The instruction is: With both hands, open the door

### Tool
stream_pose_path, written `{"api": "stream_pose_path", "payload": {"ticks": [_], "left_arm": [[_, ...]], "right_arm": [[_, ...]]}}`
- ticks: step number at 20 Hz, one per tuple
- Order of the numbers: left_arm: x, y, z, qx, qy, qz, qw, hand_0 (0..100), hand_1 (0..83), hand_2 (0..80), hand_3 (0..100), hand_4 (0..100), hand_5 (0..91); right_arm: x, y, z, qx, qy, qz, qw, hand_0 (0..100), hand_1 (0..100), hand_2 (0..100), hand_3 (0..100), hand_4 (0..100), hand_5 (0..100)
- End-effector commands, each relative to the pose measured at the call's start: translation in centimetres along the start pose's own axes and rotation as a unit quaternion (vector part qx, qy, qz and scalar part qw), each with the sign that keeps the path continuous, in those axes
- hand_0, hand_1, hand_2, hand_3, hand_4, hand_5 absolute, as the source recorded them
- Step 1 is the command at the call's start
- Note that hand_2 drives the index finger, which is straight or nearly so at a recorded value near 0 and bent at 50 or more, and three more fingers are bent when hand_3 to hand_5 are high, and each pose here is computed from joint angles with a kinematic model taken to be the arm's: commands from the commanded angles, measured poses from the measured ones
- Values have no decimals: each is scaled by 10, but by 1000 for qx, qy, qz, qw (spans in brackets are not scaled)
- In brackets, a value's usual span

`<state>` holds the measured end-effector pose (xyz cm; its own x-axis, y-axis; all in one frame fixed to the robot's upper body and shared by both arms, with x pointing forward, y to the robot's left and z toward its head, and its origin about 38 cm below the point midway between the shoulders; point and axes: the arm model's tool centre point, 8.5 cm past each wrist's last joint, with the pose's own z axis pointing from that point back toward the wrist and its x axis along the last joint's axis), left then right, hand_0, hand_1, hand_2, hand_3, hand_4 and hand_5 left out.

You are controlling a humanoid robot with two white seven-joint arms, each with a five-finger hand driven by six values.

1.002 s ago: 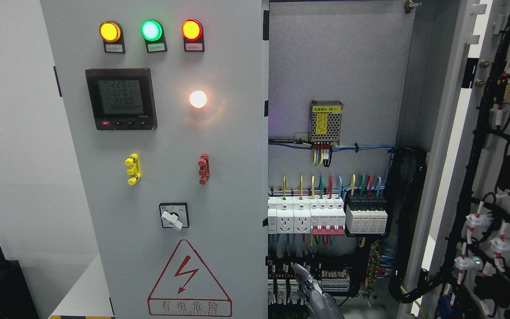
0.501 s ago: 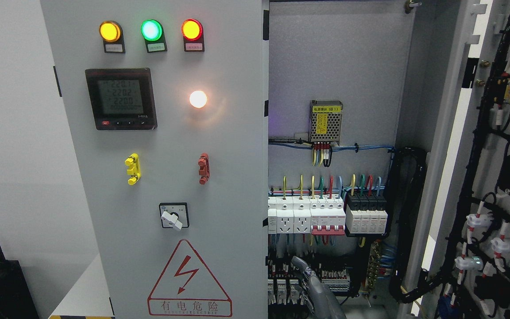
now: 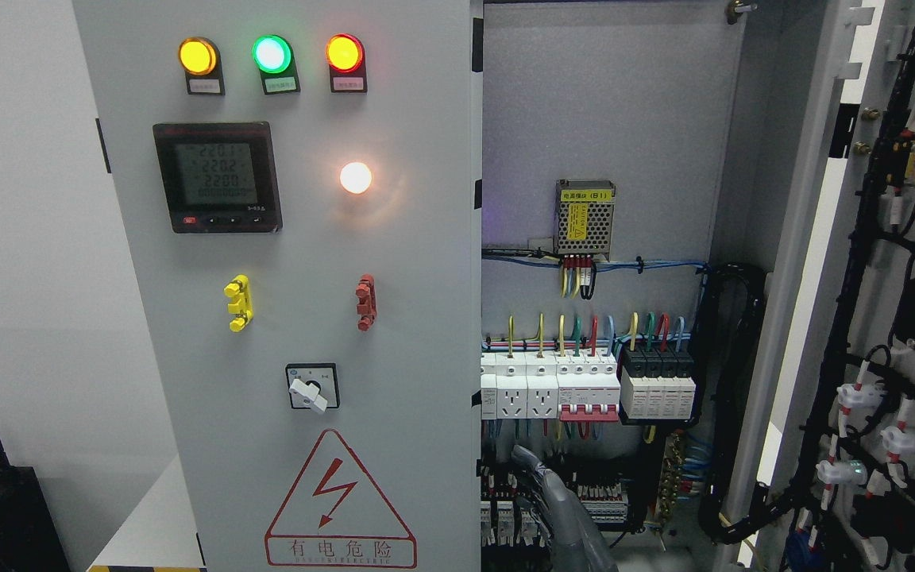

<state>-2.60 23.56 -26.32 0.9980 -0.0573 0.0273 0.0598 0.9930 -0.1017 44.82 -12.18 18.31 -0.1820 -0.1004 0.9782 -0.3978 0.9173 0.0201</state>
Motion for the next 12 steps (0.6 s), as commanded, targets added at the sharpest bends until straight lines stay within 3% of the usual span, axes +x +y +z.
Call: {"api": "stream_pose_path", "payload": {"ticks": [1,12], "left_arm": [[0,1,0,1,-2,12,1000,0,0,0,0,32,0],[0,1,0,1,-2,12,1000,0,0,0,0,31,0]], "right_arm": [[-8,-10,-7,2,18,12,1000,0,0,0,0,0,0],[-7,-3,-5,31,22,3,999,0,0,0,0,0,0]]}}
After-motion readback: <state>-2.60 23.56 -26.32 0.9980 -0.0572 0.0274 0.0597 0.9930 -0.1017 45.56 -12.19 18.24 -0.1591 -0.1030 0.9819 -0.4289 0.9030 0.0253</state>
